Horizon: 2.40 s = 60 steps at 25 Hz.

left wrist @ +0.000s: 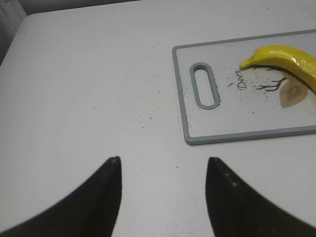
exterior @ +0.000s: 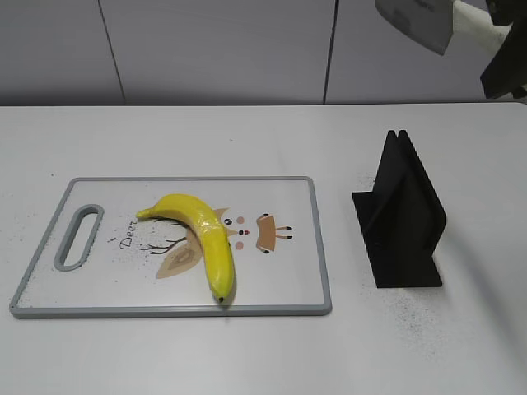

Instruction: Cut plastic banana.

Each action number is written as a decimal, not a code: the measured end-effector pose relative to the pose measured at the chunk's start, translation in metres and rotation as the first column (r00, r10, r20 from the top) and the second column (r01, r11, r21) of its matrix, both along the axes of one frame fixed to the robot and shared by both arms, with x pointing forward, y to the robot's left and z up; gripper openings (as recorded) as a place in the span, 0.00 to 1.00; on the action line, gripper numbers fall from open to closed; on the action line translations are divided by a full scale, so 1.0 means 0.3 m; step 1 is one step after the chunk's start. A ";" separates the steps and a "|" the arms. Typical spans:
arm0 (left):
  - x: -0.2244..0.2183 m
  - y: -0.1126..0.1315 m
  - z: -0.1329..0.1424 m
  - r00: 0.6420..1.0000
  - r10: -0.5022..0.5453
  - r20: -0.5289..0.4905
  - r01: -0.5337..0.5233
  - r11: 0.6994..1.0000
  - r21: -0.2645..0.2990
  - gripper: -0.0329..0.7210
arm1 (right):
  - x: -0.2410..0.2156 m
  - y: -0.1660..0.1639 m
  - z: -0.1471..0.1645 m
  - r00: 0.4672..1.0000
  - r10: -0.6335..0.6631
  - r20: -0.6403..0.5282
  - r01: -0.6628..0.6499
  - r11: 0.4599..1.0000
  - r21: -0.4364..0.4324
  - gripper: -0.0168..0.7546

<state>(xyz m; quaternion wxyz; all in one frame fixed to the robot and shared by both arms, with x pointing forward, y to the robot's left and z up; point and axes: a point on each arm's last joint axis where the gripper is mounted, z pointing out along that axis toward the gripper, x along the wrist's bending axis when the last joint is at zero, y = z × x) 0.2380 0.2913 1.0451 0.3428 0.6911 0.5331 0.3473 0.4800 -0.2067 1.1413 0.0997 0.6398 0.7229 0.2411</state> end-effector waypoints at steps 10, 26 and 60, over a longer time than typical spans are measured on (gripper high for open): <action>0.013 -0.002 0.108 0.994 0.003 0.113 -0.001 1.000 -0.017 0.72 | 0.001 -0.003 0.000 0.995 0.100 0.025 -0.099 0.993 -0.065 0.24; 0.423 -0.055 0.252 0.935 -0.354 -0.026 0.352 0.916 0.190 0.72 | 0.064 0.030 -0.023 0.805 0.579 0.128 -0.516 0.790 -0.332 0.24; 0.950 -0.403 0.174 0.389 -0.859 -0.333 0.904 0.287 0.316 0.72 | 0.272 0.228 -0.215 0.196 0.980 0.032 -0.943 0.197 -0.269 0.24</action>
